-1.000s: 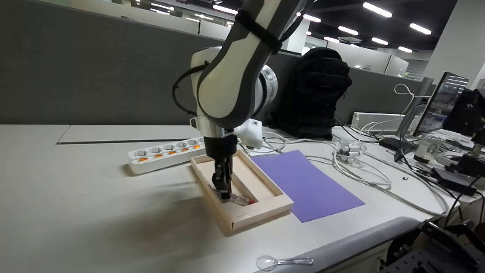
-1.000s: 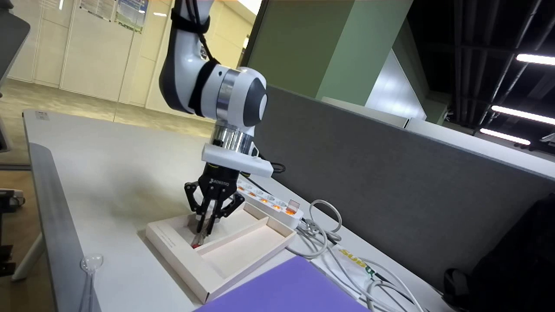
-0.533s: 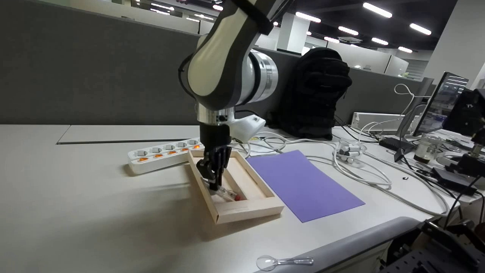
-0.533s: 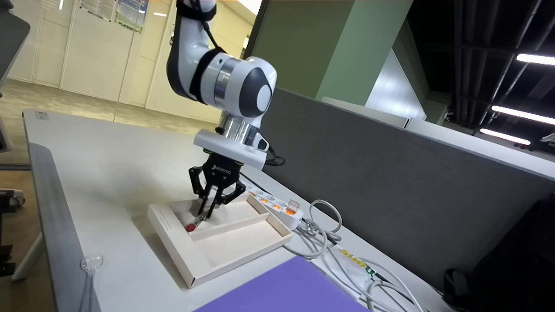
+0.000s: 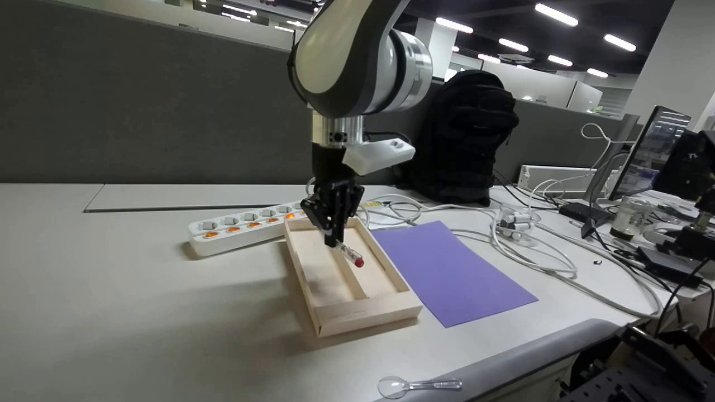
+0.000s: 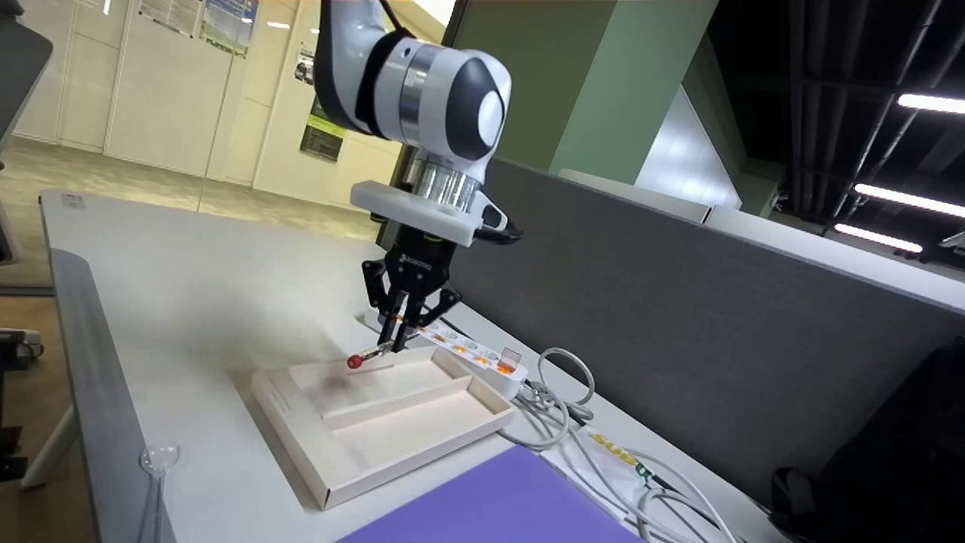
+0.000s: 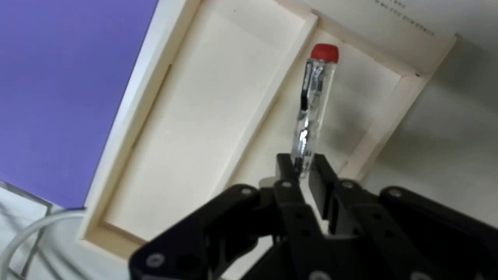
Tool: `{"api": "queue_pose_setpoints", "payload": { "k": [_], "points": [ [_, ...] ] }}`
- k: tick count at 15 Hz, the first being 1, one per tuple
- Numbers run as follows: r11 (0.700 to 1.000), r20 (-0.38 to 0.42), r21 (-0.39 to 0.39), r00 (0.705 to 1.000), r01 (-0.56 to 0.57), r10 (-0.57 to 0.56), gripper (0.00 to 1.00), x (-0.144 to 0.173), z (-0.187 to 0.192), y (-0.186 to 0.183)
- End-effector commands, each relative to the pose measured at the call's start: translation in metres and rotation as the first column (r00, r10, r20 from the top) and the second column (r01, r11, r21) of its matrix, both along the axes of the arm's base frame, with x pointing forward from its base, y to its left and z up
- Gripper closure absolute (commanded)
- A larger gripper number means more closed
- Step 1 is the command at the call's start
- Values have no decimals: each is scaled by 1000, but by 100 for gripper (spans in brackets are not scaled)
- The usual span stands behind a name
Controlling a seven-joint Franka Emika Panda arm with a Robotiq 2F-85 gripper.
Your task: Put the pen on the blue mat
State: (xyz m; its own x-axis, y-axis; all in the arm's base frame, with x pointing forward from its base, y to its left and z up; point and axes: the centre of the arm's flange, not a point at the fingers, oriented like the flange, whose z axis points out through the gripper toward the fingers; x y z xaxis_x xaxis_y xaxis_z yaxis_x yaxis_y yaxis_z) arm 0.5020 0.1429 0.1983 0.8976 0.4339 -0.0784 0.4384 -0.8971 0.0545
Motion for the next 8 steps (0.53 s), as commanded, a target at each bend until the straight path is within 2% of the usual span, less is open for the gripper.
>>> {"api": "queue_pose_setpoints", "payload": {
  "k": [1,4,8],
  "points": [
    [989,-55,-53,988,139,-142,96,-7,5,-14],
    [978,-79,-67,976,197,-202,96,-10,8,-26],
    [952,-31,-69,954,297,-299,96,-17,39,-61]
  ]
}}
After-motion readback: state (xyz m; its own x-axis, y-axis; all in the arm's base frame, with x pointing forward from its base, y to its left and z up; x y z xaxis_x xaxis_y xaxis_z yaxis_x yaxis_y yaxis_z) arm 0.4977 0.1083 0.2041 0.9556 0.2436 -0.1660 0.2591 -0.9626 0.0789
